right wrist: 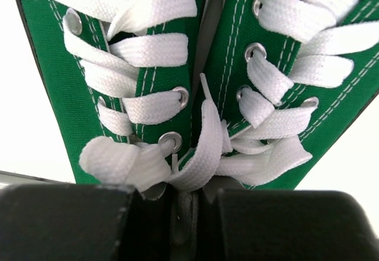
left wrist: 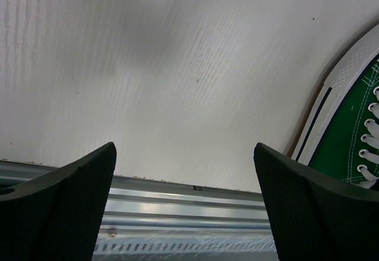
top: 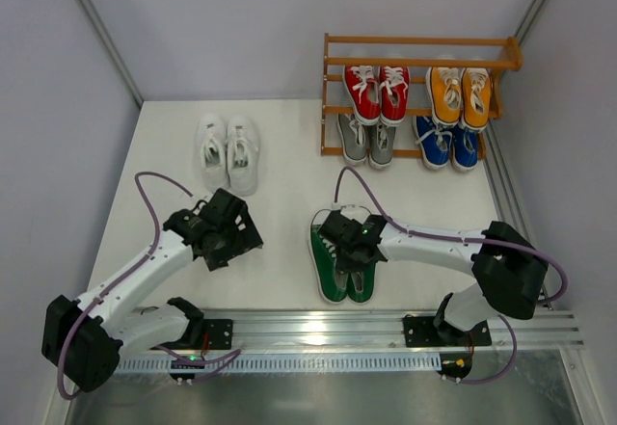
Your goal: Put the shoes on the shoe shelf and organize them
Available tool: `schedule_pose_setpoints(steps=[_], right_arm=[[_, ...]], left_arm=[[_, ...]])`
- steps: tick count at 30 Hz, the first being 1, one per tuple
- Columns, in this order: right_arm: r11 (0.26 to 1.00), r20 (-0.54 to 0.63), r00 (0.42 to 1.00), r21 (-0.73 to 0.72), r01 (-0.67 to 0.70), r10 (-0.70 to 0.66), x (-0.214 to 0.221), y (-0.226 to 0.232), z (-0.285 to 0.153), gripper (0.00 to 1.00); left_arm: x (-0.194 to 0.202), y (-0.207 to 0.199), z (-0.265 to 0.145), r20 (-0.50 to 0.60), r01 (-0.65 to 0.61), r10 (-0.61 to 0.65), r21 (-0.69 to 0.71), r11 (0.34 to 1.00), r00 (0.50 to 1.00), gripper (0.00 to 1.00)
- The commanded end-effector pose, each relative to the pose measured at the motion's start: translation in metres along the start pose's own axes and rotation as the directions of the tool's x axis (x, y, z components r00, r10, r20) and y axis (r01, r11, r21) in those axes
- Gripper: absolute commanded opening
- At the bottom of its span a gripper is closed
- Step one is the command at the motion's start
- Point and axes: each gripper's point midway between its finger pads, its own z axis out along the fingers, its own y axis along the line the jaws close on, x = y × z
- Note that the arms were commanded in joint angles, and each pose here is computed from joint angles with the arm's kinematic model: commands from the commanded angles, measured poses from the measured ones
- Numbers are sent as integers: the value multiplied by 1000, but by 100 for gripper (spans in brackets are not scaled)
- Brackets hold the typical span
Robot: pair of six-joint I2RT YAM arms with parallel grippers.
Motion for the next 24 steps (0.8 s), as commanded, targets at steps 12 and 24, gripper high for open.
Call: schedule_pose_setpoints(steps=[12, 24], right_arm=[[997, 28, 999, -62, 34, -33, -19, -6, 28, 4], [983, 112, 986, -117, 139, -125, -47, 2, -7, 4]], left_arm=[[-19, -27, 2, 35, 8, -11, 76, 997, 999, 95], [-32, -50, 3, 47, 0, -5, 112, 994, 999, 94]])
